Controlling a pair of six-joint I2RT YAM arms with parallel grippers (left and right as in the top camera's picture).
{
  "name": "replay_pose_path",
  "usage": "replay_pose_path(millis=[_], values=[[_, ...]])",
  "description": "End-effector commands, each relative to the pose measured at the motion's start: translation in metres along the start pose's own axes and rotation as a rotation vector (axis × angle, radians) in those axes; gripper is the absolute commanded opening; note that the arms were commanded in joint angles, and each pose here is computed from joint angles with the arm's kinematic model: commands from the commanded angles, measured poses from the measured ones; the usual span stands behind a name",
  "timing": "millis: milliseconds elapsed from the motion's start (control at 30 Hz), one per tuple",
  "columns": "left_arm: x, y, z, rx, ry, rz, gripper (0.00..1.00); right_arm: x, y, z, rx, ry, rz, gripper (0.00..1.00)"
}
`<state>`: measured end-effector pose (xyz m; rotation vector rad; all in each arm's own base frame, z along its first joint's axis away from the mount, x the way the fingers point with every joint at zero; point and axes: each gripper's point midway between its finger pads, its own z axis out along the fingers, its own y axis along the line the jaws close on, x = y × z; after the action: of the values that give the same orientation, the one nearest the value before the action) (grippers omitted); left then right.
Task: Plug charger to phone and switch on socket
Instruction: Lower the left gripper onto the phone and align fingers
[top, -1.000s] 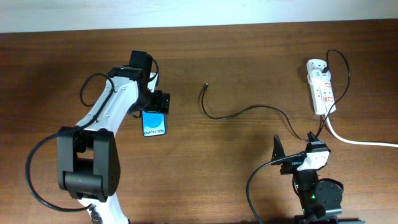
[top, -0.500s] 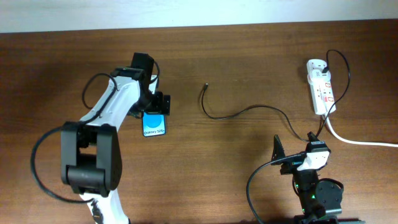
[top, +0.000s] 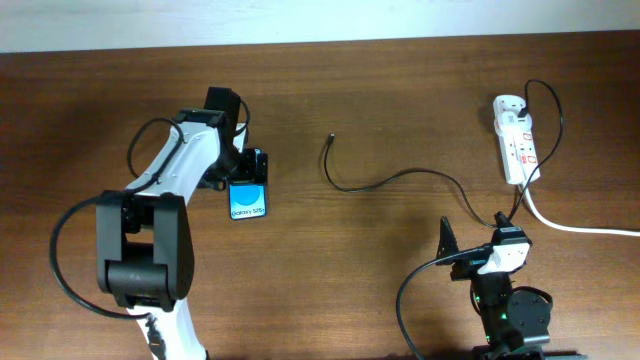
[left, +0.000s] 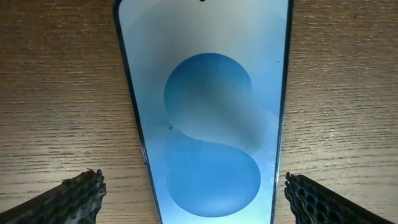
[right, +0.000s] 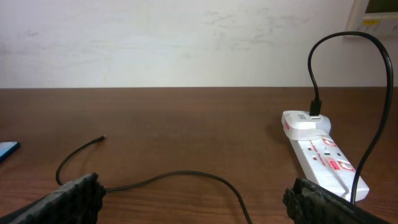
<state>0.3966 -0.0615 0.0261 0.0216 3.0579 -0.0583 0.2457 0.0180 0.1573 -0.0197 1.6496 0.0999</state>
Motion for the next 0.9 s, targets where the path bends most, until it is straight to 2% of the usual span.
replay_pose_path(millis=[0, 200, 867], values=[[-0.0060, -0.0016, -0.0022, 0.013, -0.014, -0.019, 0.99, 0.0015, 0.0007, -0.0002, -0.001, 0.000, 0.004, 0.98], [-0.0109, -0.0023, -0.0023, 0.017, -0.033, -0.059, 0.99, 0.0016, 0.0007, -0.0002, -0.001, 0.000, 0.004, 0.98], [-0.0118, -0.0042, -0.0017, 0.018, -0.038, -0.054, 0.99, 0.0016, 0.0007, -0.0002, -0.001, 0.000, 0.004, 0.98]])
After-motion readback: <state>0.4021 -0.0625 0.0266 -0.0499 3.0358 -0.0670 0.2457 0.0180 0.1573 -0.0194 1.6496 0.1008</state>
